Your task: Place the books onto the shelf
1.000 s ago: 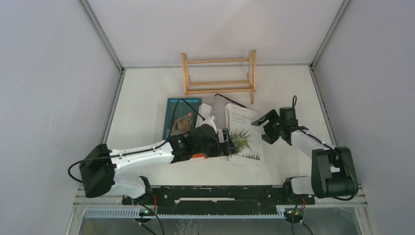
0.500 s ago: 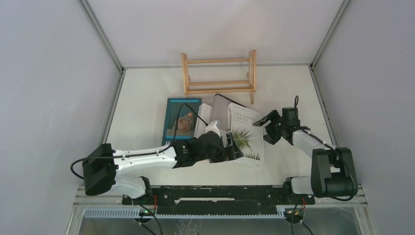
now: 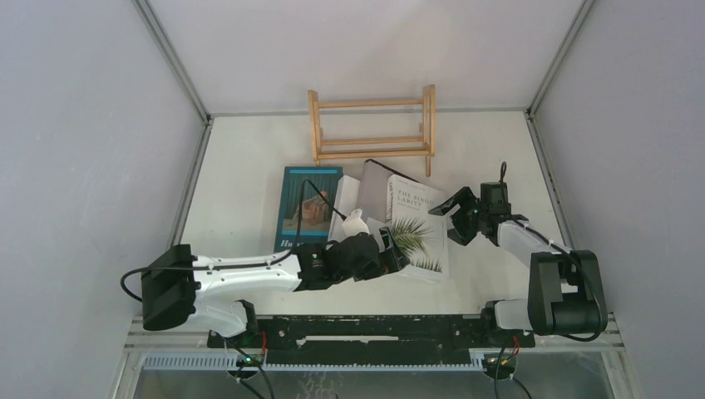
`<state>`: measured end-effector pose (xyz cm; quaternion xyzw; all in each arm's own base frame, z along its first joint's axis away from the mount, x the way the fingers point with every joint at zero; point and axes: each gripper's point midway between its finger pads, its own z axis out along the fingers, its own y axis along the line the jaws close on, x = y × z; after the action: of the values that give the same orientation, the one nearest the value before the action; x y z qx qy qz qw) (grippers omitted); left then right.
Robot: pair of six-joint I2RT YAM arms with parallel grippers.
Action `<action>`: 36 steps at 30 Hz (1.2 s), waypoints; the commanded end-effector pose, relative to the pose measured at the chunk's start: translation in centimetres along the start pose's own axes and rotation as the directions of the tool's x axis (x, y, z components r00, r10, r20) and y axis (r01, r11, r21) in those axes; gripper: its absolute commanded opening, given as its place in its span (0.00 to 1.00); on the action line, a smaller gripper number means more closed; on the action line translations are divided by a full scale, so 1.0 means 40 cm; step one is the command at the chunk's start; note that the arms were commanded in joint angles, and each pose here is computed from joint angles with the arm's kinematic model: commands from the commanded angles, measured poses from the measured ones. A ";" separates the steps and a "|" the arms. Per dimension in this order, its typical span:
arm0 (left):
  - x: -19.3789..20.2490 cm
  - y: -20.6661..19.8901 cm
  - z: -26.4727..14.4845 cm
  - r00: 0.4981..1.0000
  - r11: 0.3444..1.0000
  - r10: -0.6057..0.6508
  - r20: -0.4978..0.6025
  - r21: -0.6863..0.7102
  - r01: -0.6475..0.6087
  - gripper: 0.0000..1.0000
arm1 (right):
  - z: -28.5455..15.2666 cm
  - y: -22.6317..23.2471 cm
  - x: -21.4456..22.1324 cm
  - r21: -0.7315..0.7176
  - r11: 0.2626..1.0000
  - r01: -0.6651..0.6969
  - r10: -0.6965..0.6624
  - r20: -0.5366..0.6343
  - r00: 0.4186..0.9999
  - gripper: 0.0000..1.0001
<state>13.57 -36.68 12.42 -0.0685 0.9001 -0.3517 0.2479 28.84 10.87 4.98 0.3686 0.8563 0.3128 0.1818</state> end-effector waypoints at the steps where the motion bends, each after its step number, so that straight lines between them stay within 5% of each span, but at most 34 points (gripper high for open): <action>1: -0.050 -0.068 0.002 0.990 0.992 -0.098 0.105 0.094 0.088 1.00 | -0.005 0.036 -0.019 -0.052 0.998 0.047 -0.046 0.008 0.999 0.87; 22: -0.006 -0.069 0.054 0.985 0.990 -0.128 0.114 0.065 0.121 1.00 | -0.008 0.021 -0.028 -0.066 0.996 0.060 -0.061 -0.019 0.998 0.86; 36: 0.006 -0.068 0.083 0.985 0.989 -0.132 0.113 0.084 0.122 1.00 | 0.021 0.023 0.031 -0.137 0.985 0.104 -0.127 -0.171 0.977 0.82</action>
<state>14.32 -39.78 10.40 -0.1250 0.8825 -0.3673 0.2659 28.85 11.39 4.31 0.3276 0.8581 0.3662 0.1492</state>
